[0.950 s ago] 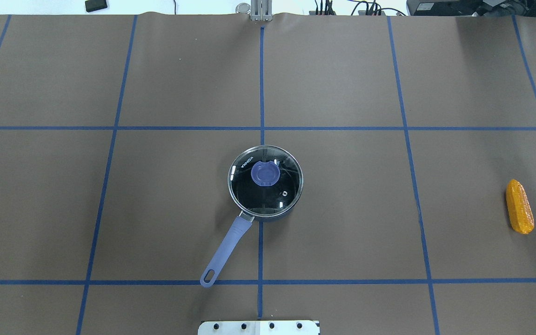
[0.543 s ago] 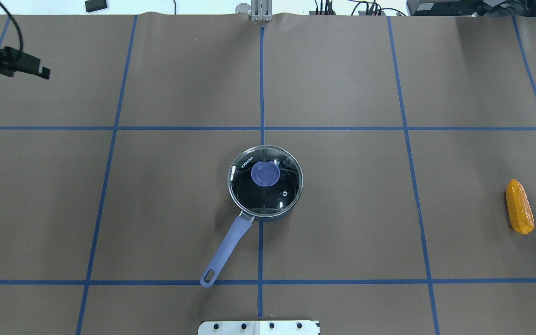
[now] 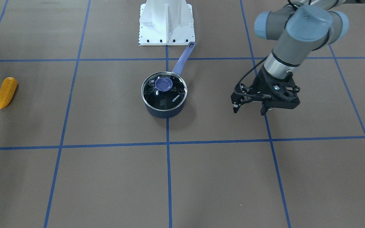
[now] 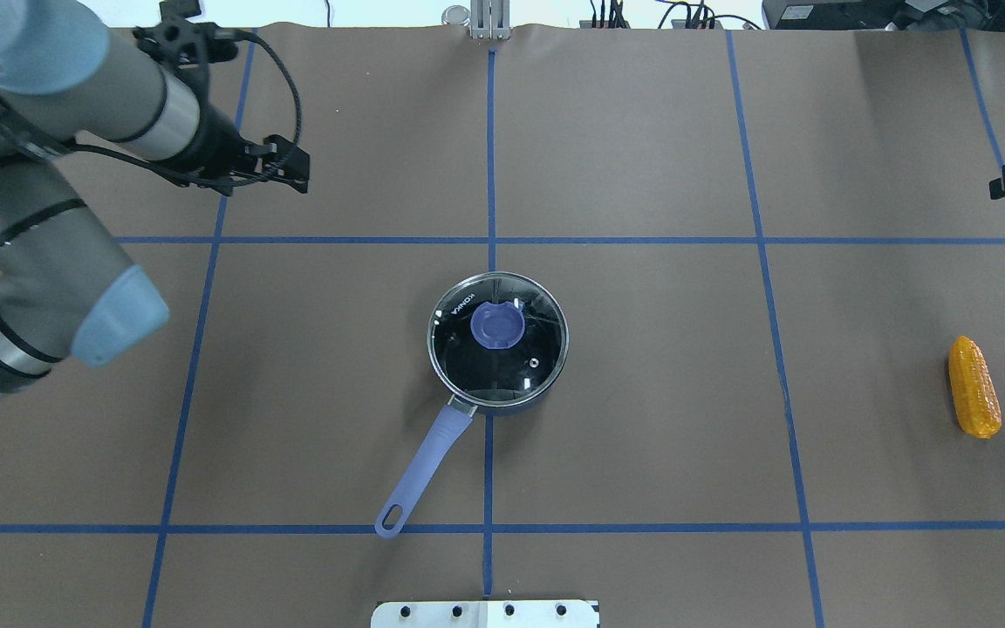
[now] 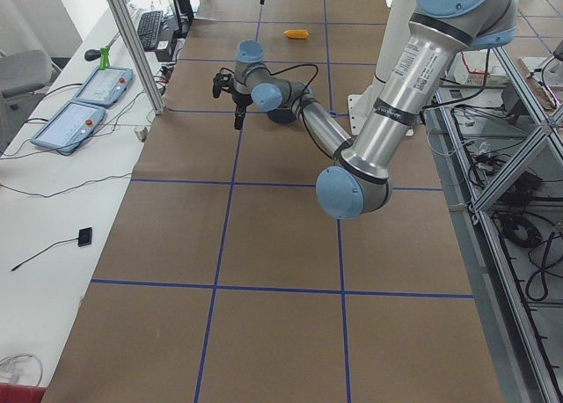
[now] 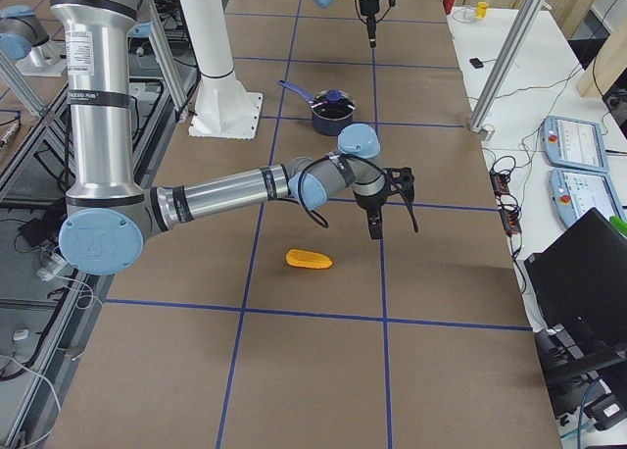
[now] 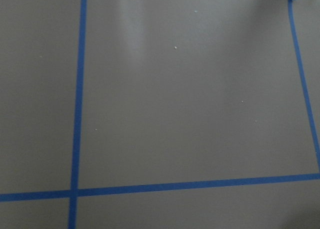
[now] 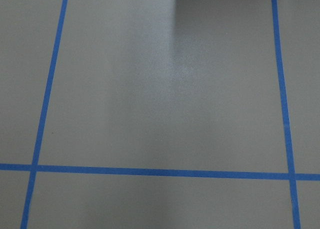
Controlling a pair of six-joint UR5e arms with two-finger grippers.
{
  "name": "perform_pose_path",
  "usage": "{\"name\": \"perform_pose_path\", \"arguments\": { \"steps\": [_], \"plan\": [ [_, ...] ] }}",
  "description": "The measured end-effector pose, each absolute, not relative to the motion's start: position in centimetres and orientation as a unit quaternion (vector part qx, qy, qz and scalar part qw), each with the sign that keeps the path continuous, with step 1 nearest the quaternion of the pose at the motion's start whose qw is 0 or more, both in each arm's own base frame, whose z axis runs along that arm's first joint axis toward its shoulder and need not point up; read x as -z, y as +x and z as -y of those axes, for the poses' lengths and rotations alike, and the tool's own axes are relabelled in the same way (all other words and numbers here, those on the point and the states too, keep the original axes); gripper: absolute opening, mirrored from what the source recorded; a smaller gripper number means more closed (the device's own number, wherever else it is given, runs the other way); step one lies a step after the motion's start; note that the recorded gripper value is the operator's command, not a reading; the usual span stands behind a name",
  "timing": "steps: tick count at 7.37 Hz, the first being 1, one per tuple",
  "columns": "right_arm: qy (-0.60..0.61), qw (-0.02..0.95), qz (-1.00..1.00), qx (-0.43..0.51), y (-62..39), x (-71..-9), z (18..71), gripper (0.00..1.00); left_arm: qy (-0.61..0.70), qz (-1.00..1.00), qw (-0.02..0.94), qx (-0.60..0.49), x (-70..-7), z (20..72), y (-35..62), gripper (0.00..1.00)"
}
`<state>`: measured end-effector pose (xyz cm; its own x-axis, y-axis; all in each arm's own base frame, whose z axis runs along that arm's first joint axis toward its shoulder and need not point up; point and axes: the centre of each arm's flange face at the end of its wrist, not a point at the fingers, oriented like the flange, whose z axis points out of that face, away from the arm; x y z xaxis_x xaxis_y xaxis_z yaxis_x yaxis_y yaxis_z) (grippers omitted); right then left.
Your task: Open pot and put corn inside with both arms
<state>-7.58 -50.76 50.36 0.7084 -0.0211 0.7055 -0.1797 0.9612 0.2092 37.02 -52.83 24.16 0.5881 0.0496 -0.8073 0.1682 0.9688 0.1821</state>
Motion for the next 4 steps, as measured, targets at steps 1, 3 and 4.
{"name": "perform_pose_path", "arguments": {
  "steps": [1, 3, 4],
  "plan": [
    [0.131, 0.915, 0.380, -0.042, -7.8, -50.4, 50.7, 1.00, 0.119, -0.447, 0.886, 0.034, -21.4, 50.5, 41.2, 0.99],
    [0.130, 0.915, 0.379, -0.042, -7.8, -50.5, 50.7, 1.00, 0.113, -0.427, 0.897, 0.024, -15.4, 46.1, 47.5, 0.99],
    [0.130, 0.915, 0.379, -0.042, -7.8, -50.6, 50.7, 1.00, 0.108, -0.422, 0.900, 0.019, -12.8, 44.0, 49.8, 0.99]
  ]
}}
